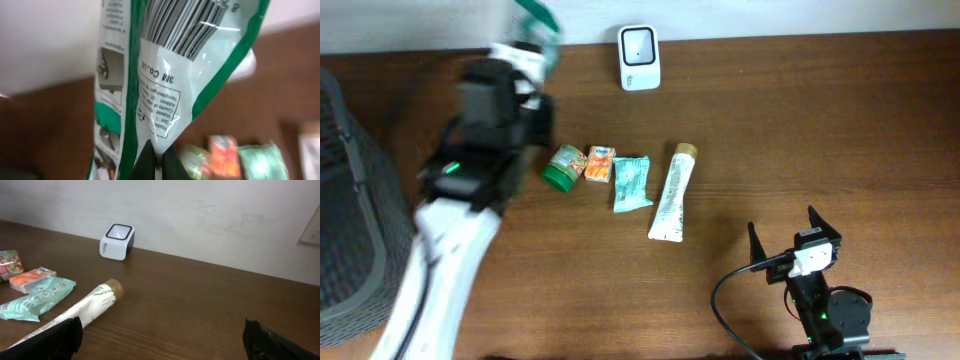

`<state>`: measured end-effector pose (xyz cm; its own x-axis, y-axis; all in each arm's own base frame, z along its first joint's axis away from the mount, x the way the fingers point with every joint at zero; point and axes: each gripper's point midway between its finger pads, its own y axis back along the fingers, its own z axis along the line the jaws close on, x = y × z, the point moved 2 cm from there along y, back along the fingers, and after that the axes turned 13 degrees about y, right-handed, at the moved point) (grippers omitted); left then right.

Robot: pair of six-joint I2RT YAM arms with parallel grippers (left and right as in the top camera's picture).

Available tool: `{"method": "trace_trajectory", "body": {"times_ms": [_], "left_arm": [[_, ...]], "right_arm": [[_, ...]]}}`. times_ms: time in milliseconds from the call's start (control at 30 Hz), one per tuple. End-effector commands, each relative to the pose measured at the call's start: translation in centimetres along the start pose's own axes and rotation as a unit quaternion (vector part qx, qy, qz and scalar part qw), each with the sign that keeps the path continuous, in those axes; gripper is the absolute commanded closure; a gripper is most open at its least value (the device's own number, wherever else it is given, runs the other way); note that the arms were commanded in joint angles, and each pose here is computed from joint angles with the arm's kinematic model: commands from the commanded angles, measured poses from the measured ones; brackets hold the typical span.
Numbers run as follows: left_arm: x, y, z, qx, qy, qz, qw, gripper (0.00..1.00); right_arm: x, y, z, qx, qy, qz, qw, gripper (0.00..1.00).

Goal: Scan the item barcode
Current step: 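Lay the green-and-white package on top of the items and release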

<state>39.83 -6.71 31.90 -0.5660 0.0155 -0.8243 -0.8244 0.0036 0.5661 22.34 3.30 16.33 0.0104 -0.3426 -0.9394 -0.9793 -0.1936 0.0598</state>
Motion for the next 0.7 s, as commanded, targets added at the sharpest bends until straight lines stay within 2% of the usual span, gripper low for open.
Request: {"method": "trace_trajectory", "body": {"times_ms": [0,100,267,333,367,467,533,600,667], "left_arm": [[4.9,-4.9,-3.9,0.005,-0.014,0.096,0.995,1.00],[7.7,-6.6,-7.0,0.019,-0.025,0.138,0.990,1.00],[10.7,-7.0,-14.3,0.071,-0.063,0.153,0.984,1.00],[11.7,-7.0,-15.7,0.080,-0.078,0.161,0.981,0.86],[11.7,-7.0,-15.8,0.081,-0.078,0.161,0.981,0.72],[11.3,-7.1,-16.0,0.084,-0.075,0.152,0.982,0.42],[10.9,-7.1,-16.2,0.087,-0.071,0.143,0.983,0.34],[9.9,-6.8,-16.1,0.088,-0.066,0.133,0.985,0.32],[7.3,-5.4,-13.6,0.068,-0.048,0.126,0.988,0.32]], "right_arm": [[0.2,0.0,0.2,-0.002,-0.006,0.000,1.000,0.02],[0.2,0.0,0.2,-0.002,-0.006,0.000,1.000,0.02],[0.2,0.0,0.2,-0.002,-0.006,0.000,1.000,0.02],[0.2,0.0,0.2,-0.002,-0.006,0.000,1.000,0.02],[0.2,0.0,0.2,-0.002,-0.006,0.000,1.000,0.02],[0.2,0.0,0.2,-0.002,-0.006,0.000,1.000,0.02],[0.2,0.0,0.2,-0.002,-0.006,0.000,1.000,0.02],[0.2,0.0,0.2,-0.002,-0.006,0.000,1.000,0.02],[0.2,0.0,0.2,-0.002,-0.006,0.000,1.000,0.02]]}}
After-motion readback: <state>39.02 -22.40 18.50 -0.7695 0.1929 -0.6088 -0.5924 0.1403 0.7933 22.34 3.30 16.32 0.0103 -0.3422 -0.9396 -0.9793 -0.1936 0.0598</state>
